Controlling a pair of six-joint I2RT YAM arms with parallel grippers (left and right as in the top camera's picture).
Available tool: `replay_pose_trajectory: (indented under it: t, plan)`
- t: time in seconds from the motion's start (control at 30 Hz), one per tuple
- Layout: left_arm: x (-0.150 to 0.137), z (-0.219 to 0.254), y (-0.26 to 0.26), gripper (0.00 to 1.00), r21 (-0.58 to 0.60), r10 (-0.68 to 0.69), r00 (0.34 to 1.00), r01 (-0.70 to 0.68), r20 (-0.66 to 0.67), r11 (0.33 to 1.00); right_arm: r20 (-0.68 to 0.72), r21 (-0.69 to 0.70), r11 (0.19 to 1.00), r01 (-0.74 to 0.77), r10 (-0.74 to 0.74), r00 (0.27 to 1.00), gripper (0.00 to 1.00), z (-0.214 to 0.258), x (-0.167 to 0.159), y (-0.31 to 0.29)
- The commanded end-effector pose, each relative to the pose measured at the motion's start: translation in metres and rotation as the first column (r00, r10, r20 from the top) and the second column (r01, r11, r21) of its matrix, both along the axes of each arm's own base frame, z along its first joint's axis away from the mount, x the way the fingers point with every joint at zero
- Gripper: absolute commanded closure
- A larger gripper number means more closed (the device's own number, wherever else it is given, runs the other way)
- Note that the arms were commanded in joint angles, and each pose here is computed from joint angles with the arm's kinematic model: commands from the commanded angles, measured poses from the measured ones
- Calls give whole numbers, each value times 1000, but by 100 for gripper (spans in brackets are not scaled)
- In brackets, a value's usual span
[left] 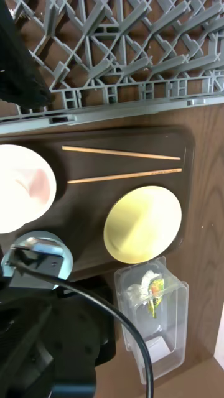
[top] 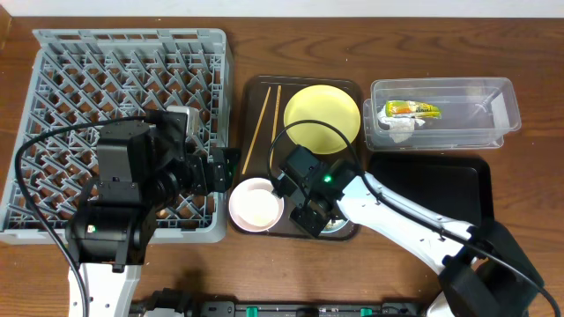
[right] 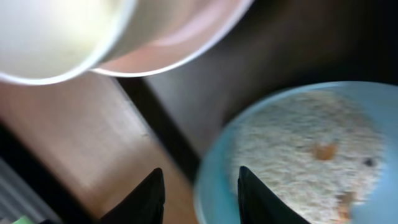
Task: Sort waste into correct bins and load items into the dishwasher
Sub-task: 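Grasp the light-blue plate with the right gripper, then tip the light-blue plate over the black tray to dump the rice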
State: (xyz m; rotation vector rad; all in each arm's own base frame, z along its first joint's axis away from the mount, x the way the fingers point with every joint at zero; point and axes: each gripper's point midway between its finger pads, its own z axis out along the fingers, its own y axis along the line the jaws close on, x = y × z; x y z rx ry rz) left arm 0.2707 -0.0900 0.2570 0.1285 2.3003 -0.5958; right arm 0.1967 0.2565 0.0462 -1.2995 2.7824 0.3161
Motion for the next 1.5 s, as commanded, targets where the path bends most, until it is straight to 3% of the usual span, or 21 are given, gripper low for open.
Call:
replay_pose_trajectory:
  t: [0.0, 0.3, 0.5, 0.67, 0.8, 0.97, 1.17, 1.33, 1.4, 1.47]
  plan:
    - [1, 11, -3, 4, -15, -10, 1000, 11, 25, 1000, 27, -118, 992, 51, -48, 998, 66, -23, 6, -18]
    - [1, 11, -3, 4, -15, -10, 1000, 11, 25, 1000, 45, -186, 971, 147, -141, 989, 98, -41, 13, -25]
    - [1, 11, -3, 4, -15, -10, 1000, 11, 25, 1000, 66, -136, 966, 220, -213, 975, 99, -25, 25, -17]
    - [1, 11, -3, 4, -15, -10, 1000, 11, 25, 1000, -38, 81, 944, 319, -317, 948, 99, 19, 33, 5]
    - [1, 11, -3, 4, -15, -10, 1000, 11, 25, 1000, -159, 244, 851, 466, -438, 885, 99, 58, 50, 3]
    - [1, 11, -3, 4, -15, -10, 1000, 11, 25, 1000, -337, 344, 689, 637, -543, 769, 99, 94, 74, -23]
    - [1, 11, -3, 4, -15, -10, 1000, 11, 25, 1000, -509, 331, 487, 808, -629, 587, 99, 109, 97, -74]
    - [1, 11, -3, 3, -15, -10, 1000, 11, 25, 1000, -629, 318, 350, 881, -617, 473, 99, 102, 100, -112]
    - [1, 11, -3, 4, -15, -10, 1000, 11, 25, 1000, -645, 406, 332, 851, -556, 524, 99, 103, 102, -120]
    - [1, 11, -3, 4, -15, -10, 1000, 11, 25, 1000, -638, 560, 301, 772, -438, 634, 99, 113, 101, -124]
